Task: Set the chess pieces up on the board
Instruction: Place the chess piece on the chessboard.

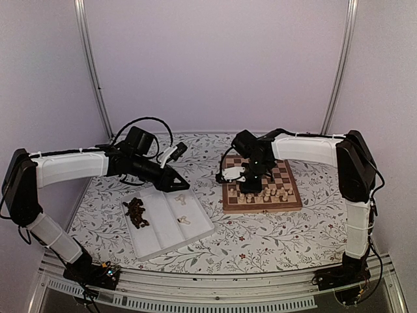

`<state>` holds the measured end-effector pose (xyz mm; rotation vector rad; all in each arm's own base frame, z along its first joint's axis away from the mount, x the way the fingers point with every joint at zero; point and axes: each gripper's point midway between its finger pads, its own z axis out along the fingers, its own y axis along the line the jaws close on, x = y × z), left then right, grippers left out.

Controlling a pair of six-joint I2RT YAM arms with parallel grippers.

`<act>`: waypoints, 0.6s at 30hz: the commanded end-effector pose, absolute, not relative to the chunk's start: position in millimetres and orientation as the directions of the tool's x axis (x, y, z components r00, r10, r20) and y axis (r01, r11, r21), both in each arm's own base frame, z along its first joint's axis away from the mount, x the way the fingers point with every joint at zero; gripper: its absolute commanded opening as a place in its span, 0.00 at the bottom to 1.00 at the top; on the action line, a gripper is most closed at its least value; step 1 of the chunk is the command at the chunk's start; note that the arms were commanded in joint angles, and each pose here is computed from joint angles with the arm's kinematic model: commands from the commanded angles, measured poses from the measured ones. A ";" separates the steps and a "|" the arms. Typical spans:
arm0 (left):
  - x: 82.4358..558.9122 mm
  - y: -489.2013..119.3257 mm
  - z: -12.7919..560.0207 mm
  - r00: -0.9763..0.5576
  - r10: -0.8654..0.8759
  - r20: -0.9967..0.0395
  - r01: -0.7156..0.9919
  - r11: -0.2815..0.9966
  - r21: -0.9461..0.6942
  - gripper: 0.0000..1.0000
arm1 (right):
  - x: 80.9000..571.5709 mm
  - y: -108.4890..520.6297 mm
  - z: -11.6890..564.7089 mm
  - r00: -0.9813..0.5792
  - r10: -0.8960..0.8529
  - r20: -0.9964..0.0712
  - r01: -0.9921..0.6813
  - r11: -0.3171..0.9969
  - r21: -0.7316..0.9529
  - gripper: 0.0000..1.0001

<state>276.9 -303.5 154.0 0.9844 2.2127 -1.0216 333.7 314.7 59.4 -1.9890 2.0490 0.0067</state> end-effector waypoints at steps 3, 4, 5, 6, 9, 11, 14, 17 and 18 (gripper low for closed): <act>284.7 -301.7 166.8 -0.590 0.383 -0.711 0.791 0.454 -0.411 0.33 | 336.3 321.5 55.3 -0.022 -0.978 -0.210 -0.979 0.063 -0.194 0.22; 284.8 -301.7 167.1 -0.590 0.383 -0.711 0.790 0.454 -0.411 0.33 | 339.4 318.9 55.9 -0.026 -0.980 -0.196 -0.975 0.068 -0.212 0.22; 284.8 -301.8 166.6 -0.591 0.383 -0.710 0.790 0.454 -0.412 0.33 | 340.4 318.1 55.9 -0.027 -0.981 -0.193 -0.973 0.070 -0.218 0.23; 284.8 -301.7 166.9 -0.590 0.383 -0.711 0.790 0.454 -0.411 0.34 | 340.7 318.3 57.1 -0.028 -0.980 -0.195 -0.973 0.071 -0.221 0.23; 284.5 -301.5 166.5 -0.592 0.384 -0.709 0.789 0.455 -0.412 0.34 | 342.2 319.5 58.0 -0.030 -0.979 -0.201 -0.971 0.076 -0.226 0.23; 284.1 -301.7 166.1 -0.592 0.384 -0.709 0.789 0.455 -0.412 0.34 | 342.7 320.0 57.3 -0.030 -0.979 -0.202 -0.971 0.077 -0.227 0.23; 284.3 -301.2 165.1 -0.594 0.385 -0.706 0.788 0.457 -0.413 0.34 | 344.0 321.3 58.2 -0.030 -0.978 -0.207 -0.970 0.079 -0.231 0.23; 284.5 -301.3 164.7 -0.594 0.387 -0.705 0.788 0.457 -0.413 0.34 | 344.0 323.0 60.1 -0.030 -0.976 -0.215 -0.971 0.080 -0.227 0.24; 284.6 -301.4 164.8 -0.593 0.387 -0.706 0.788 0.457 -0.412 0.34 | 344.0 324.2 61.8 -0.030 -0.975 -0.220 -0.971 0.081 -0.227 0.24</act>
